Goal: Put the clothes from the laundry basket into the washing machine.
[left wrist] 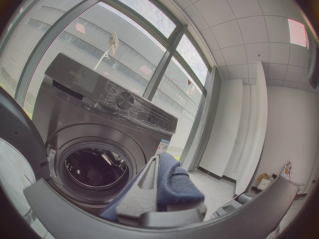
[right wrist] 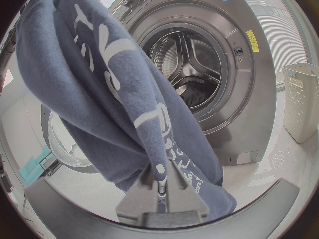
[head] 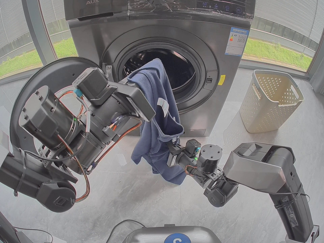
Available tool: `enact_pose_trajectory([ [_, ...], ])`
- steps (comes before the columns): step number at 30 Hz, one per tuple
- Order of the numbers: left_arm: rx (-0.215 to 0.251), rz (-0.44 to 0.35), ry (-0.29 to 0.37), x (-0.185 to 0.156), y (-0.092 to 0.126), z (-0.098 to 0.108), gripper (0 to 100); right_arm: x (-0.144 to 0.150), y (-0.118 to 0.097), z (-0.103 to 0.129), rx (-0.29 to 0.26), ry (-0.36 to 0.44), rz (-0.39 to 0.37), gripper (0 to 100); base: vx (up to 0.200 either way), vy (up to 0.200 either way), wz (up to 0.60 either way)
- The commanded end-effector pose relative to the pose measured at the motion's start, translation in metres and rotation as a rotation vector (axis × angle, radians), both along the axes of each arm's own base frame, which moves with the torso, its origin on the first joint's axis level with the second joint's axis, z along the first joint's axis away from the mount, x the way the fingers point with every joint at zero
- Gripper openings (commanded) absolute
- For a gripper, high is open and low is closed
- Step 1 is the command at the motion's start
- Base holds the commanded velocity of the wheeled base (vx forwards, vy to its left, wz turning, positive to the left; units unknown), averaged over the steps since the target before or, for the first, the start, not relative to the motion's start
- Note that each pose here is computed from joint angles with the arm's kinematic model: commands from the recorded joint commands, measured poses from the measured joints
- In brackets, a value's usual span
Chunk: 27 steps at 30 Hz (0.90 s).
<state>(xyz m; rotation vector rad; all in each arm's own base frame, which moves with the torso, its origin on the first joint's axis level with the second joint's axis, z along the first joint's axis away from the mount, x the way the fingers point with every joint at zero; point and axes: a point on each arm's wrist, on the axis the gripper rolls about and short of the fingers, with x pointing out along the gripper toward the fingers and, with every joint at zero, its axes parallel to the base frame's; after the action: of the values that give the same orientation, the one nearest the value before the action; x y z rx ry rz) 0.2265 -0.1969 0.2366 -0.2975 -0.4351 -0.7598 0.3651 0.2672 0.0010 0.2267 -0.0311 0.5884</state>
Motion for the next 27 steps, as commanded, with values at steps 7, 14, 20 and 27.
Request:
enact_pose_trajectory([
  [7,0.005,0.029,0.018,0.004,0.007,-0.008,0,0.008,-0.022,0.038,0.050,-0.066,-0.052,0,0.000,0.000,0.00],
  [14,0.040,0.104,0.075,0.013,0.027,-0.025,0,0.007,-0.037,0.066,0.074,-0.105,-0.081,0,0.000,0.000,0.00],
  [20,0.076,0.164,0.132,0.016,0.048,-0.040,0,0.006,-0.038,0.084,0.096,-0.144,-0.086,0,0.000,0.000,0.00],
  [27,0.145,0.197,0.252,0.023,0.058,-0.075,0,-0.006,-0.037,0.119,0.146,-0.208,-0.095,0,0.000,0.000,0.00],
])
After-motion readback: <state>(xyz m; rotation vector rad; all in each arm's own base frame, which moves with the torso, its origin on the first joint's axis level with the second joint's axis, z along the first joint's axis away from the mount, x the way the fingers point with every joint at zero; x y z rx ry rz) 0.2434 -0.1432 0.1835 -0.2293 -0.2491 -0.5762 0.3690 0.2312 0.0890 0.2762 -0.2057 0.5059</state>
